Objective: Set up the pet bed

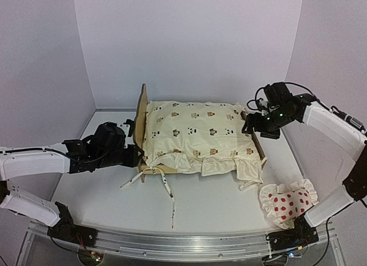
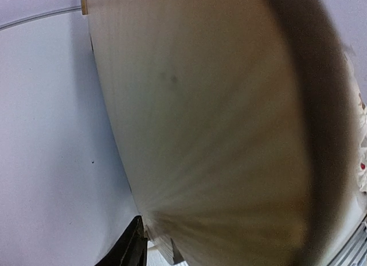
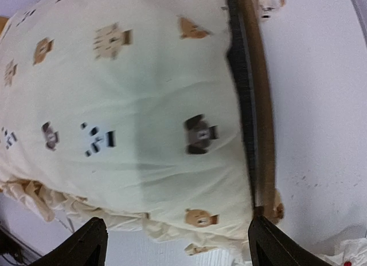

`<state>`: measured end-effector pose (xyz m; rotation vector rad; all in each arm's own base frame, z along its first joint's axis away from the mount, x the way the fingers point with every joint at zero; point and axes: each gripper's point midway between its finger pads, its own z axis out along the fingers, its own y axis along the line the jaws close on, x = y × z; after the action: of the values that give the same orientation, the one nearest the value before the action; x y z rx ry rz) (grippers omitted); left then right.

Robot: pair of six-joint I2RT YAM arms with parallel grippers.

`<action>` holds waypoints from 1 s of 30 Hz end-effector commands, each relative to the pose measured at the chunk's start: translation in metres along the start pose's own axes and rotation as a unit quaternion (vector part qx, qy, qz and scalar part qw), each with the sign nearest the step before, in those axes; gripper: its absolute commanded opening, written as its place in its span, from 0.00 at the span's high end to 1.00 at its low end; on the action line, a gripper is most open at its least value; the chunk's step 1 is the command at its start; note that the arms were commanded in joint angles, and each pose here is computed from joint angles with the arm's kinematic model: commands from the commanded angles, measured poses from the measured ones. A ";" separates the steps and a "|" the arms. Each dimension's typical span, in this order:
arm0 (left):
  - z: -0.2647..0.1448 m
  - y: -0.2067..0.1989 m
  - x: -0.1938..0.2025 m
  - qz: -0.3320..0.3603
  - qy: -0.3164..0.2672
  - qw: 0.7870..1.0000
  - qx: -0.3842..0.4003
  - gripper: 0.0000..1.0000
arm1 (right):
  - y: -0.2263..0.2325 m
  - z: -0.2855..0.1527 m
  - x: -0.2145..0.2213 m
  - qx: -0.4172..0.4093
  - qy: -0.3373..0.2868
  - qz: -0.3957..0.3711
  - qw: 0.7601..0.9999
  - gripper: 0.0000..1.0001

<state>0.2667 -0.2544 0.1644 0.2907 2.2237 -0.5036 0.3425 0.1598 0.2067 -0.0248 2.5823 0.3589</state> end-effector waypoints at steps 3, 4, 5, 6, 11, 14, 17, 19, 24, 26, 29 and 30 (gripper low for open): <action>0.009 0.006 -0.031 -0.012 -0.047 0.998 -0.050 0.69 | -0.087 0.019 -0.006 0.115 0.023 0.058 0.991 0.17; 0.011 0.008 -0.030 -0.013 -0.046 0.997 -0.056 0.70 | -0.095 0.027 -0.004 0.117 0.035 0.066 0.990 0.19; 0.012 0.009 -0.030 -0.013 -0.046 0.997 -0.062 0.72 | -0.100 0.034 -0.001 0.116 0.047 0.073 0.989 0.20; 0.013 0.011 -0.030 -0.013 -0.047 0.997 -0.066 0.73 | -0.102 0.041 0.001 0.115 0.056 0.076 0.989 0.22; 0.013 0.018 -0.033 -0.017 -0.058 0.994 -0.087 0.77 | -0.103 0.077 0.018 0.102 0.100 0.084 0.986 0.34; 0.012 0.024 -0.033 -0.019 -0.063 0.993 -0.102 0.79 | -0.100 0.092 0.030 0.086 0.117 0.095 0.985 0.48; 0.009 0.034 -0.034 -0.016 -0.072 0.989 -0.128 0.79 | -0.089 0.100 0.041 0.062 0.130 0.101 0.984 0.67; 0.008 0.042 -0.036 -0.011 -0.078 0.986 -0.147 0.78 | -0.081 0.103 0.050 0.061 0.136 0.092 0.985 0.77; 0.008 0.072 -0.039 -0.003 -0.074 0.979 -0.189 0.76 | -0.040 0.107 0.074 0.062 0.149 0.043 0.986 0.81; 0.006 0.087 -0.040 -0.006 -0.072 0.976 -0.208 0.76 | -0.024 0.110 0.084 0.069 0.151 0.026 0.986 0.82; -0.002 0.107 -0.045 -0.016 -0.079 0.970 -0.228 0.75 | 0.004 0.115 0.100 0.069 0.154 0.002 0.986 0.82; -0.006 0.115 -0.048 -0.022 -0.085 0.968 -0.235 0.75 | 0.015 0.117 0.104 0.068 0.154 -0.008 0.986 0.82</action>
<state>0.3287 -0.1821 0.1634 -0.0045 2.1464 -0.1019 0.3481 0.1593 0.0836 0.0591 2.8194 0.1401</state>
